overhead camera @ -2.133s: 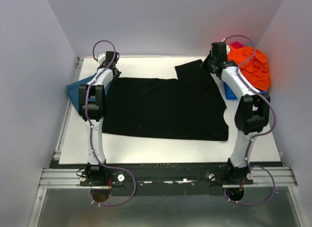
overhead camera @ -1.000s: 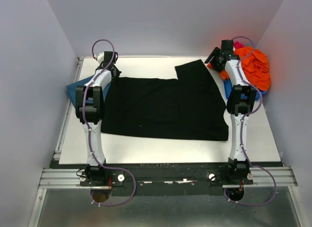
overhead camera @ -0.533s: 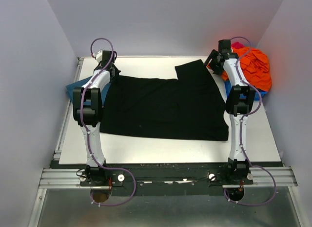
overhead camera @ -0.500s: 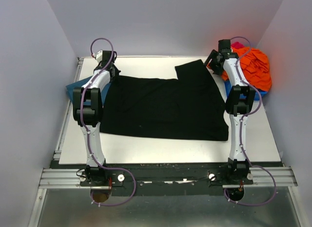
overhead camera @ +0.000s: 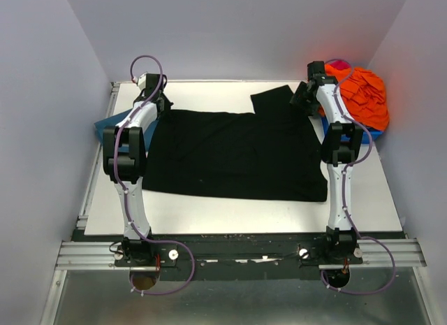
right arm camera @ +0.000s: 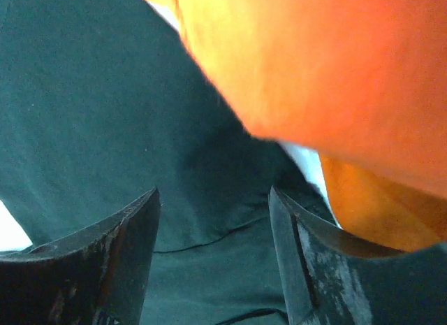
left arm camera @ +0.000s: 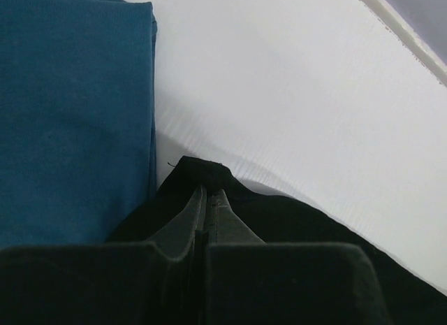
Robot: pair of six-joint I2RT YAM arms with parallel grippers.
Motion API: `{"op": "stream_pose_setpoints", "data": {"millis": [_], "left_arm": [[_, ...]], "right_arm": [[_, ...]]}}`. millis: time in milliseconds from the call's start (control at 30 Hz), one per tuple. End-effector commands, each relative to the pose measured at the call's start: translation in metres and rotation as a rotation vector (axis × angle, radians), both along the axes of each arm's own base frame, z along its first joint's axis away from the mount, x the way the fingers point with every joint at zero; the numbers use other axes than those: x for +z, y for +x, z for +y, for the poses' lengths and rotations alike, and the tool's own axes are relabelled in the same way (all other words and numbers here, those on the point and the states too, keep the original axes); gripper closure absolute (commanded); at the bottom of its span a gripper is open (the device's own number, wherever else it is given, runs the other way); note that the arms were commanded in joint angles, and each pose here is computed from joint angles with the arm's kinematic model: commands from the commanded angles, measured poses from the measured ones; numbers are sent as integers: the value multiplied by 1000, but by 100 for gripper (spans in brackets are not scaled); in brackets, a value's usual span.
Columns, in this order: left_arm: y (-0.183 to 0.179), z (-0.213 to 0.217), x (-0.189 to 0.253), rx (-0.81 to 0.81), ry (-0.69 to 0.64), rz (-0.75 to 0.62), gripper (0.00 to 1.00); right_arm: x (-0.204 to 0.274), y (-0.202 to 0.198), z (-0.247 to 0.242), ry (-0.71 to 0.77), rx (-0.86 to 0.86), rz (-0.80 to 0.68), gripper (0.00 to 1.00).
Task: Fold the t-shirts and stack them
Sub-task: Grap the side of the flattened tshirt furthest away from the robot with both arms
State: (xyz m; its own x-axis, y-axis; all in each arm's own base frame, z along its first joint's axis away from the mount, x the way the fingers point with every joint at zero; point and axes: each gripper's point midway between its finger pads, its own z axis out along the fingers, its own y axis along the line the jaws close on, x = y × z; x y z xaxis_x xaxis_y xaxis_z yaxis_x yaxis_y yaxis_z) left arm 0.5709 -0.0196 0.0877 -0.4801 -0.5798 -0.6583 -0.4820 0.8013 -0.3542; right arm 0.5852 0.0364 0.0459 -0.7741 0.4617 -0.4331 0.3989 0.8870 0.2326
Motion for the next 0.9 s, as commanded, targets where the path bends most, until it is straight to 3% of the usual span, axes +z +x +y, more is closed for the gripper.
{"op": "stream_pose_setpoints", "data": {"millis": [0, 67, 267, 500, 633, 800, 867], "left_arm": [[2, -1, 31, -24, -12, -73, 100], [2, -3, 31, -29, -15, -73, 100], [3, -4, 28, -35, -18, -74, 100], [6, -3, 25, -33, -18, -70, 100], [6, -4, 24, -39, -20, -68, 100], [6, -5, 24, -39, -21, -69, 100], [7, -5, 25, -42, -20, -71, 100]], "right_arm": [[-23, -21, 6, -50, 28, 100, 30], [-21, -21, 9, -60, 36, 96, 30], [-19, -20, 13, -71, 59, 73, 45], [-16, -18, 15, -66, 74, 58, 71], [-8, -15, 15, -70, 79, 18, 76], [1, -6, 15, -76, 91, -29, 98], [10, -2, 15, -75, 90, -55, 99]]}}
